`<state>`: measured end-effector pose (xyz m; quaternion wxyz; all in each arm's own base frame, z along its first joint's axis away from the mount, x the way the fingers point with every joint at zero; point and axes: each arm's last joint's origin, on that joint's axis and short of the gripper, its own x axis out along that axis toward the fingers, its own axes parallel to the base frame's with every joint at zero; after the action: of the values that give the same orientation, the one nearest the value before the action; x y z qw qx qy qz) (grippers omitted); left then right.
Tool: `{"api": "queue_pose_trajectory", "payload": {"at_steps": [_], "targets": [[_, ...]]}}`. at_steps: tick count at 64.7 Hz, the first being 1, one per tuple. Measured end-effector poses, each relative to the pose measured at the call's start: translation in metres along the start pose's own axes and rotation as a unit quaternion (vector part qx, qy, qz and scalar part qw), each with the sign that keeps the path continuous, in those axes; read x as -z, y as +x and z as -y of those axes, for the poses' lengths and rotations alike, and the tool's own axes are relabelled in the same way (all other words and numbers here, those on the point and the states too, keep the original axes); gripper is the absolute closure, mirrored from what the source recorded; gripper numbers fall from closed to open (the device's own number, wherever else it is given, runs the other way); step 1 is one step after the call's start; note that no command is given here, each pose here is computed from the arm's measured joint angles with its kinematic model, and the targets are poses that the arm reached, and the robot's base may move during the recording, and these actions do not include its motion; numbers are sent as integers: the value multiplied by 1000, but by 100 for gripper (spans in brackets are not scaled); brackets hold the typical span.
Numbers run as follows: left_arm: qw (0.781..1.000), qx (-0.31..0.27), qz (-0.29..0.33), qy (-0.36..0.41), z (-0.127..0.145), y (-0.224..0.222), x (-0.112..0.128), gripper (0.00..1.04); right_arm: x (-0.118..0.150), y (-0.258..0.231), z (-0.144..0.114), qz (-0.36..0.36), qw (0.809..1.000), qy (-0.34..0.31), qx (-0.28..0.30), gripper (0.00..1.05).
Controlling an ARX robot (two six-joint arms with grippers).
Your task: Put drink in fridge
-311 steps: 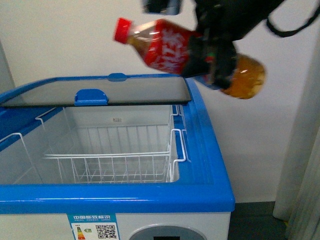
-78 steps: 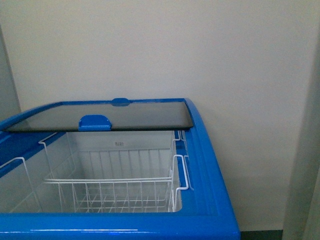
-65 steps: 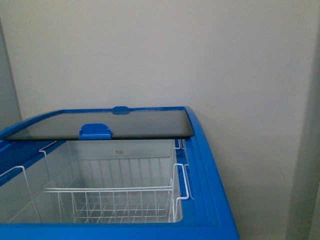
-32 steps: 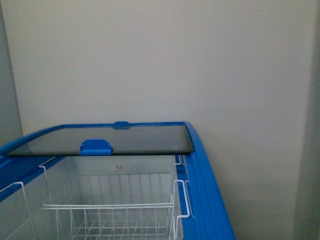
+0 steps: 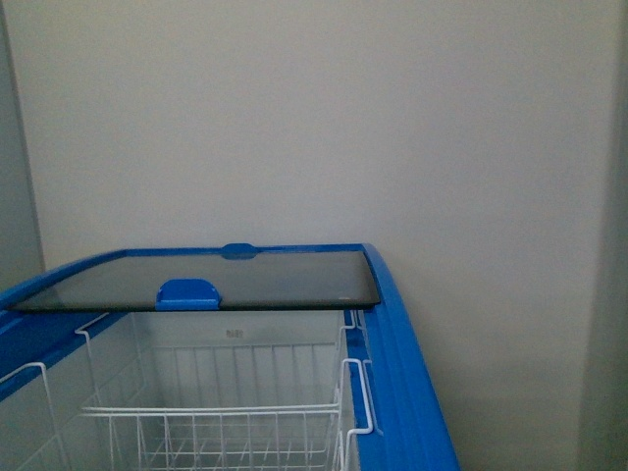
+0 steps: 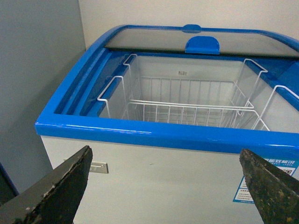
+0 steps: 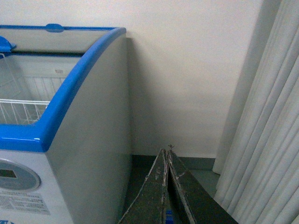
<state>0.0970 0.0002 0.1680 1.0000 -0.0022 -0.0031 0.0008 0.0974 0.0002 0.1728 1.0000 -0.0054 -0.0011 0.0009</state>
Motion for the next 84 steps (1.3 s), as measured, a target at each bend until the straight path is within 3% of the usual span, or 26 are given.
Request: {"api": "queue_pose_trajectory", "payload": {"at_steps": [22, 42, 51, 57, 84], "targets": [[1000, 0, 0, 0, 0, 0, 0, 8, -1, -1, 0, 11, 1000, 0, 0, 102], [1000, 0, 0, 0, 0, 0, 0, 8, -1, -1, 0, 11, 1000, 0, 0, 50], [1000, 0, 0, 0, 0, 0, 0, 8, -1, -1, 0, 11, 1000, 0, 0, 19], [1000, 0, 0, 0, 0, 0, 0, 8, -1, -1, 0, 11, 1000, 0, 0, 6], [1000, 0, 0, 0, 0, 0, 0, 8, -1, -1, 0, 11, 1000, 0, 0, 7]]}}
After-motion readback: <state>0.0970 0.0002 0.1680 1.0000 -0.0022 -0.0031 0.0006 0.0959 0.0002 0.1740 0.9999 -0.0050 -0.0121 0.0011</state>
